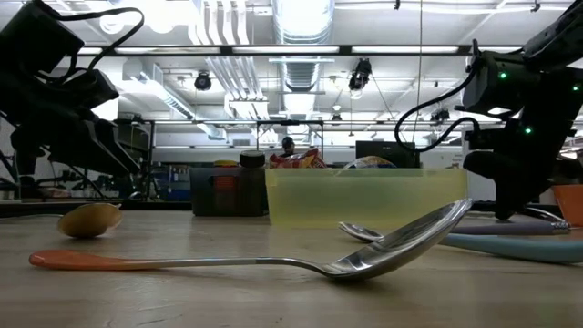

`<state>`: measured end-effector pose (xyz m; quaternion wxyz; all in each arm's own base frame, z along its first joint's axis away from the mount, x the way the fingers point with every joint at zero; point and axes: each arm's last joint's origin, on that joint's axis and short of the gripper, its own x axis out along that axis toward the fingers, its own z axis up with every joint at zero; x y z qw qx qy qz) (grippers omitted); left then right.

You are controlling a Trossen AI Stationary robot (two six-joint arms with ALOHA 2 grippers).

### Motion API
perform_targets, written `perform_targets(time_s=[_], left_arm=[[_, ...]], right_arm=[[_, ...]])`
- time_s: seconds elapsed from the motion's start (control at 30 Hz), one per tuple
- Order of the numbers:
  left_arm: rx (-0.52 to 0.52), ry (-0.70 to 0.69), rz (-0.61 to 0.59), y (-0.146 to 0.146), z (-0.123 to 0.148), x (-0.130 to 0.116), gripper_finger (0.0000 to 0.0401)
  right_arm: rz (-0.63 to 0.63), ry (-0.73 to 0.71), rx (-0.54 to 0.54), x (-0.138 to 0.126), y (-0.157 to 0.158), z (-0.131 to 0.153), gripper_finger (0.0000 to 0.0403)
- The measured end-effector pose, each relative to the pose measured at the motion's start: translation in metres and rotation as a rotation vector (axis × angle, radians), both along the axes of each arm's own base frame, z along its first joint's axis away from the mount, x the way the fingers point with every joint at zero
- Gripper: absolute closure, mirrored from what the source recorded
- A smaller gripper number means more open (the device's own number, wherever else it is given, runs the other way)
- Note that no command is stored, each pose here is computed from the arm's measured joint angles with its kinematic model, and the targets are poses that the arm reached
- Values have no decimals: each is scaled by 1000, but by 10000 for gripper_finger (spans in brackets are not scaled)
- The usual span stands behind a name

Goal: Pick & Place Food Item
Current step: Put the green patterned spoon into the yellow bin

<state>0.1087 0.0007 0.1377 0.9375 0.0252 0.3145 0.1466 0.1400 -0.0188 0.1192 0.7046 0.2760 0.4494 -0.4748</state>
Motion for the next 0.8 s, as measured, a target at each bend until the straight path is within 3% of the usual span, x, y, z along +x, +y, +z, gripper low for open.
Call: perform_targets(time_s=[0.43,0.8], left_arm=[[0,0,0,0,0,0,84],[0,0,0,0,0,0,84]], right_arm=[[-25,-17,-3,0,0,1,381],[-33,-75,-6,6,-1,17,381]])
